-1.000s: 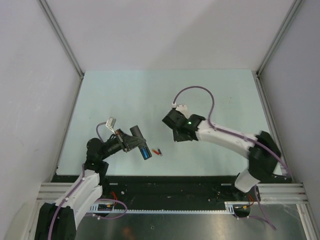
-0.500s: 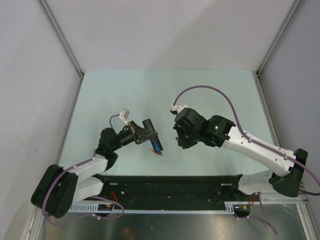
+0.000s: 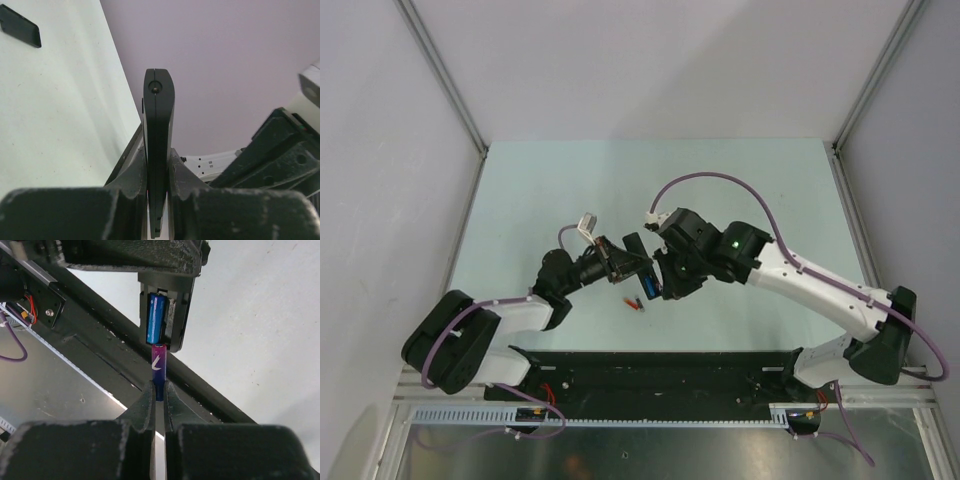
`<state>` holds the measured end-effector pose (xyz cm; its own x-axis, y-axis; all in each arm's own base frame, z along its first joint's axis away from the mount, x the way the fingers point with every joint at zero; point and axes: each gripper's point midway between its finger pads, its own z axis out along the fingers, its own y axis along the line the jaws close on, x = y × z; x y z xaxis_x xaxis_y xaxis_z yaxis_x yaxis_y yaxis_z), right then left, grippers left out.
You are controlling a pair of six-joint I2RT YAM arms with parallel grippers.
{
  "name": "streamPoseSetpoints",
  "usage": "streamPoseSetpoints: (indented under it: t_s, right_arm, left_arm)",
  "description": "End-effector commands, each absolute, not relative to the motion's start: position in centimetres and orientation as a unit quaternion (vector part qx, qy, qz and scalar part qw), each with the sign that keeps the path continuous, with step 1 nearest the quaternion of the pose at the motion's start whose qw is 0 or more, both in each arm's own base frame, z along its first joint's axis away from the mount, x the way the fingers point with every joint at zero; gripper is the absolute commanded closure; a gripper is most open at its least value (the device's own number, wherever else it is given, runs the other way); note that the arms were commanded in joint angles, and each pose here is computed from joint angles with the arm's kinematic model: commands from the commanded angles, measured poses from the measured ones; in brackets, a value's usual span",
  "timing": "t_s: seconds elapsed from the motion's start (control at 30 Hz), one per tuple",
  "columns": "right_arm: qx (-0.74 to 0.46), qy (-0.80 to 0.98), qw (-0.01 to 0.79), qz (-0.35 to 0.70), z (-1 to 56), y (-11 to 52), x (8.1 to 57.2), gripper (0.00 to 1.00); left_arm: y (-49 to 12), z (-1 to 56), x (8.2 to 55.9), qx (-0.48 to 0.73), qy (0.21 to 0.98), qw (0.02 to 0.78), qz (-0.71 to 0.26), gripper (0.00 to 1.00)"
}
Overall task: Load the batteries into the remote control
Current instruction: Load the battery into the remote control.
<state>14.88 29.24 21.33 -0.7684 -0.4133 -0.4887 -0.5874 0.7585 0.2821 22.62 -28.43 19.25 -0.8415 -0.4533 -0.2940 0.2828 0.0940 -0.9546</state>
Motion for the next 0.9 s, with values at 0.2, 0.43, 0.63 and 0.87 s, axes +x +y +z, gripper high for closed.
streamPoseSetpoints:
  t_s: [0.2, 0.43, 0.63, 0.87]
  right_arm:
    - [-0.271, 0.913, 0.182, 0.243, 21.6, 31.1, 15.9, 1.00]
    - [-0.262, 0.920, 0.177, 0.232, 21.1, 31.4, 16.6, 1.00]
    - [-0.255, 0.924, 0.173, 0.225, 20.6, 31.7, 17.2, 1.00]
    - [-0.245, 0.930, 0.174, 0.211, 20.4, 31.3, 18.1, 1.00]
  left_arm:
    - [-29.0, 22.7, 23.0, -0.041, 0.646, 0.301, -0.701, 1.00]
    - [-28.9, 22.7, 22.5, -0.036, 0.643, 0.299, -0.705, 1.00]
    - [-28.8, 23.0, 22.2, -0.040, 0.637, 0.293, -0.712, 1.00]
    - [-28.6, 23.3, 21.8, -0.054, 0.622, 0.272, -0.732, 1.00]
